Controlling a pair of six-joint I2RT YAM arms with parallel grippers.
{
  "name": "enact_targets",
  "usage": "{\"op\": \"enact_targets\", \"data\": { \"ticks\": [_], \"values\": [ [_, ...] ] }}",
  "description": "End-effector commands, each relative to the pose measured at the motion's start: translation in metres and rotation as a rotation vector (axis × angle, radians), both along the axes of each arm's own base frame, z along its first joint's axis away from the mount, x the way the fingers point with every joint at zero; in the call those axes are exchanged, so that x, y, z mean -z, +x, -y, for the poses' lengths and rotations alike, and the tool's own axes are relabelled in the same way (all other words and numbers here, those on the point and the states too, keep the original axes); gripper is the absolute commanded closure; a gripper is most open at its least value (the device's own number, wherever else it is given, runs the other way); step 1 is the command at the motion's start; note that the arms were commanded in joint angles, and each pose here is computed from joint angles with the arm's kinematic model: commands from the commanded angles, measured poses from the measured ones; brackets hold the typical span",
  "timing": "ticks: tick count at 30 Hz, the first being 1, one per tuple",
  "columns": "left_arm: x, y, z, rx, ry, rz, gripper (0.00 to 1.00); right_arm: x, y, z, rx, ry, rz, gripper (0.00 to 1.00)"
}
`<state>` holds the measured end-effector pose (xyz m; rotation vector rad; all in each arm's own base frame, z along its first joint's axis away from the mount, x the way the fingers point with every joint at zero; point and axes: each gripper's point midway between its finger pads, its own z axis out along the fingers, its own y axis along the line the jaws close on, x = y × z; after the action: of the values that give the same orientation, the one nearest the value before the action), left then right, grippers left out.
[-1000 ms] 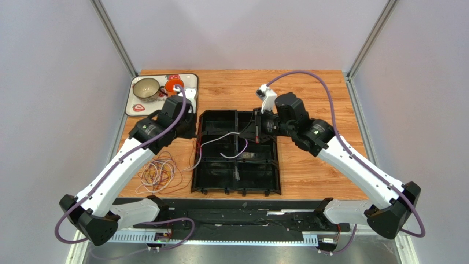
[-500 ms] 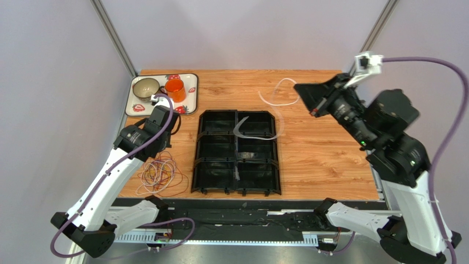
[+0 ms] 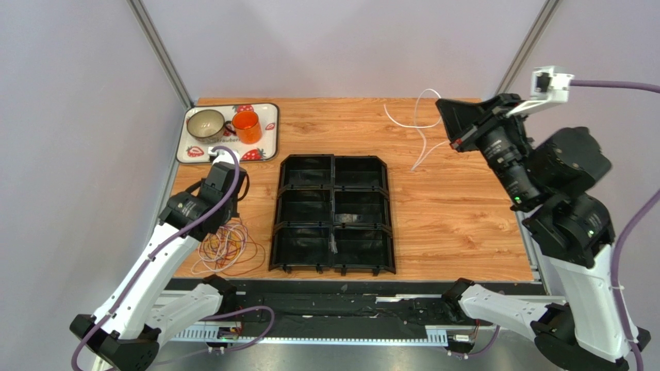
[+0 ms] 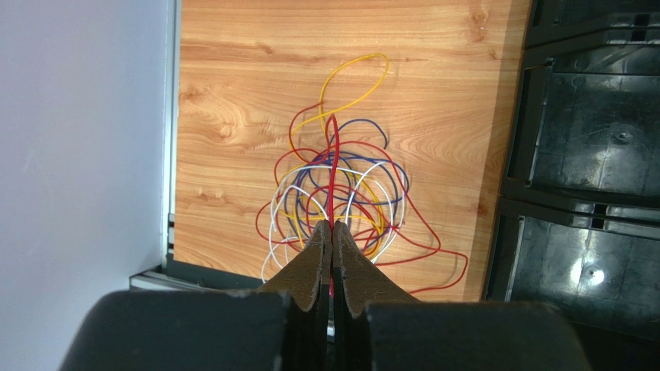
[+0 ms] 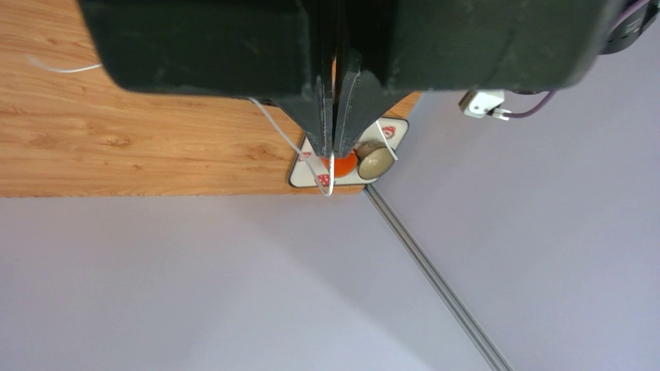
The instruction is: Untangle the cables
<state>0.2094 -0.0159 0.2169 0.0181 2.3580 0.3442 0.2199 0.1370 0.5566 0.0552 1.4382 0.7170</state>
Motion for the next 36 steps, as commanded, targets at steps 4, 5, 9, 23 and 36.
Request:
{"op": "enact_targets", "data": {
  "ticks": [4,5,9,23,36],
  "values": [
    [-0.008,0.002,-0.009,-0.056,-0.064,0.192,1.0,0.023,0.029,-0.03,-0.027,-0.064,-0.032,1.0],
    [-0.015,0.003,-0.007,-0.049,-0.097,0.237,1.0,0.022,0.031,-0.036,-0.047,-0.06,-0.025,1.0],
    [-0.012,0.0,0.007,0.005,-0.18,0.252,1.0,0.026,0.037,-0.072,-0.179,-0.046,-0.026,1.0],
    [-0.018,-0.022,0.008,0.01,-0.335,0.368,1.0,0.056,0.081,-0.158,-0.396,-0.071,-0.133,1.0],
    [-0.017,-0.02,0.014,0.035,-0.34,0.355,1.0,0.085,0.107,-0.196,-0.465,-0.064,-0.198,1.0]
  ]
}}
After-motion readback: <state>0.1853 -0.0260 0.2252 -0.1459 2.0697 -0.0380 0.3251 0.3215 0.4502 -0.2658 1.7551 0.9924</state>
